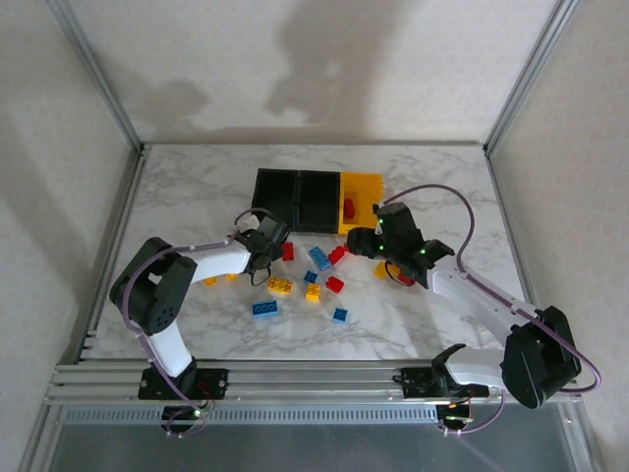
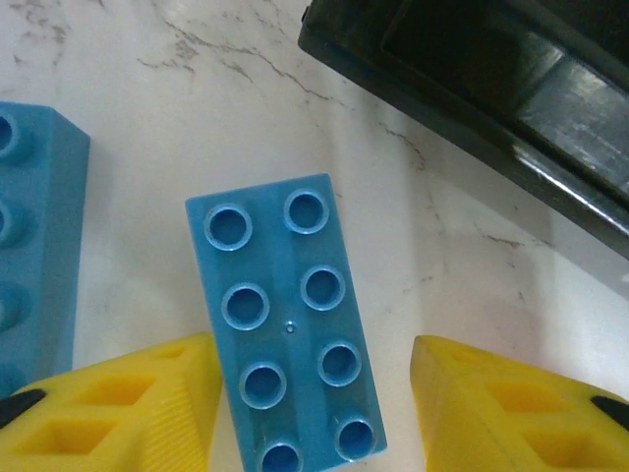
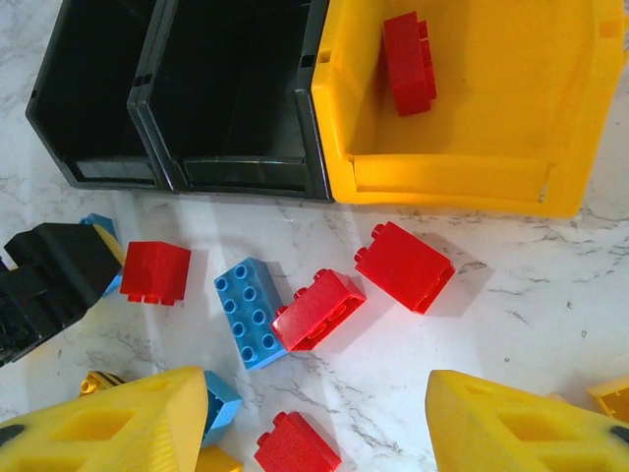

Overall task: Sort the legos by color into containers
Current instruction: Pick up the lego from the center of the table, then place the lego in the container.

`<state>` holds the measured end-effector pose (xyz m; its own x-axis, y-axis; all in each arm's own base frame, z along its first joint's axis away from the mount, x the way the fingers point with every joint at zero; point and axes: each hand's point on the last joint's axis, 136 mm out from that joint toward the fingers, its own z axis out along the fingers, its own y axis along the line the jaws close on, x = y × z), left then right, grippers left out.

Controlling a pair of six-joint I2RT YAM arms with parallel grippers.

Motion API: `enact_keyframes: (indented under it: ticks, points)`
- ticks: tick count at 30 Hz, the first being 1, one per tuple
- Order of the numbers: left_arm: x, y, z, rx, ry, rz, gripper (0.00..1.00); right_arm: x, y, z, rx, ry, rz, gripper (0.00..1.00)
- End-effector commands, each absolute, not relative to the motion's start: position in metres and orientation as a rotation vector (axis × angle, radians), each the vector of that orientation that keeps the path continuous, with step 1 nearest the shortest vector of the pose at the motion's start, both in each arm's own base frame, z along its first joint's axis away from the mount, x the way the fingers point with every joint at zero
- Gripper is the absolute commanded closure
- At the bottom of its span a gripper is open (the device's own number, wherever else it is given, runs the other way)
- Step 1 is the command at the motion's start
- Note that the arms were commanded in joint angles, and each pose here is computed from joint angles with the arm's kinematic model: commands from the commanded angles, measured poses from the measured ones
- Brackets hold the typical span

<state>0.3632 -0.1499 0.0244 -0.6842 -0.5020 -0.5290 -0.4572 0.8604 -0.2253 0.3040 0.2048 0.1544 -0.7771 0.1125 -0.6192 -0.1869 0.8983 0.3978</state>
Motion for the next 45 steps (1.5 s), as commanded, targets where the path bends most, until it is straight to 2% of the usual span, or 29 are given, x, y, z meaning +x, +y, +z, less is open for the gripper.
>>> enact_keyframes:
  ticks: [1, 3, 6, 12, 28, 35, 45]
  points:
    - [0.367, -0.139, 0.021, -0.692, 2.432, -0.012, 0.44, 0.301, 0.206, 0.156, -0.037, 2.38, 0.596, 0.4]
    - [0.368, -0.138, 0.021, -0.692, 2.428, -0.006, 0.43, 0.302, 0.207, 0.159, -0.041, 2.374, 0.601, 0.4]
    - [0.368, -0.138, 0.019, -0.692, 2.432, 0.0, 0.56, 0.301, 0.207, 0.16, -0.042, 2.371, 0.599, 0.4]
    - [0.366, -0.138, 0.025, -0.679, 2.436, -0.001, 0.65, 0.3, 0.206, 0.164, -0.041, 2.36, 0.599, 0.4]
    - [0.367, -0.164, 0.097, -0.502, 2.406, -0.145, 0.73, 0.296, 0.212, 0.176, -0.064, 2.32, 0.66, 0.4]
    - [0.39, -0.205, 0.131, -0.351, 2.397, -0.231, 0.72, 0.292, 0.215, 0.18, -0.068, 2.31, 0.682, 0.4]
    - [0.43, -0.275, 0.129, -0.185, 2.449, -0.265, 0.7, 0.279, 0.201, 0.179, -0.031, 2.305, 0.662, 0.4]
